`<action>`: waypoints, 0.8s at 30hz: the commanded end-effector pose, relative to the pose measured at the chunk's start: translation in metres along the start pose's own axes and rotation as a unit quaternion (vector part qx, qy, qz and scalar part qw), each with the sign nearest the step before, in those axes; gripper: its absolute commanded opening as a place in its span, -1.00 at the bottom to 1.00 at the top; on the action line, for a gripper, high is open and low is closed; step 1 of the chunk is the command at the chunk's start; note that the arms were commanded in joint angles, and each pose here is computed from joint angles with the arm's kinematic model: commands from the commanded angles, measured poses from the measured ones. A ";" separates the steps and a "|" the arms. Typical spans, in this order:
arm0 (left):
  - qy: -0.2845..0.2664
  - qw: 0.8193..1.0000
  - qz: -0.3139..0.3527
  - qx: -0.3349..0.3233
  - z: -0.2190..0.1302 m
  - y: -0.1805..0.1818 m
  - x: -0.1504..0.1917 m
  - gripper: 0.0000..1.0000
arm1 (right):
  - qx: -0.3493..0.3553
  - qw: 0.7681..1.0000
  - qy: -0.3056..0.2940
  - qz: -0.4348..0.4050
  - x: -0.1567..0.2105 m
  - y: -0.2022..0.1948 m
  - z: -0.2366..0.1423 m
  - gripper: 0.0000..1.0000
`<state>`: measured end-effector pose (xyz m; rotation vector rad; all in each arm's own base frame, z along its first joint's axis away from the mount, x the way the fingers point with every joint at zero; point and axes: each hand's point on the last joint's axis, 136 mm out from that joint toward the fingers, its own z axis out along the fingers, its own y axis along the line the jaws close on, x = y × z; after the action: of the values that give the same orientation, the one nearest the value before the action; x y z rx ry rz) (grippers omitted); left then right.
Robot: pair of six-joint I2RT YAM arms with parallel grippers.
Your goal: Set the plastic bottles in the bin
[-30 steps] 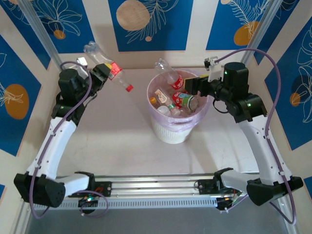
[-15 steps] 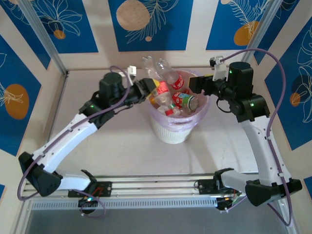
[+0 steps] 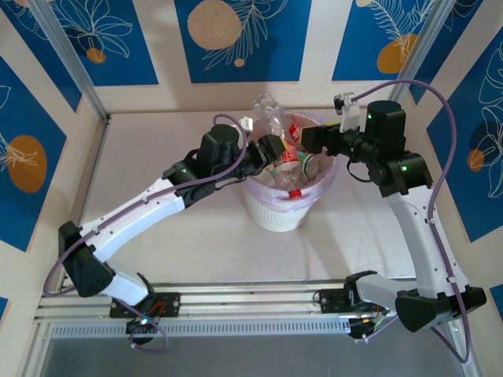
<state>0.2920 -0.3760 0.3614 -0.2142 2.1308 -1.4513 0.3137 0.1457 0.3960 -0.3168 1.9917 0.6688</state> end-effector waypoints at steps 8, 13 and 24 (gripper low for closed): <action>-0.071 0.996 0.037 -0.027 -0.008 -0.004 -0.029 0.40 | -0.041 0.992 0.073 -0.096 0.031 0.044 0.016 0.45; -0.115 0.989 0.077 -0.049 -0.032 -0.010 -0.047 0.45 | -0.039 0.989 0.091 -0.109 0.034 0.053 0.033 0.36; -0.198 0.971 0.122 -0.053 -0.089 -0.027 -0.075 0.46 | -0.026 0.983 0.141 -0.115 0.042 0.050 0.057 0.05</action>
<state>0.3034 -0.3001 0.4062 -0.2549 1.9371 -1.0832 0.3209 0.2231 0.3461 -0.6619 2.1583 0.5575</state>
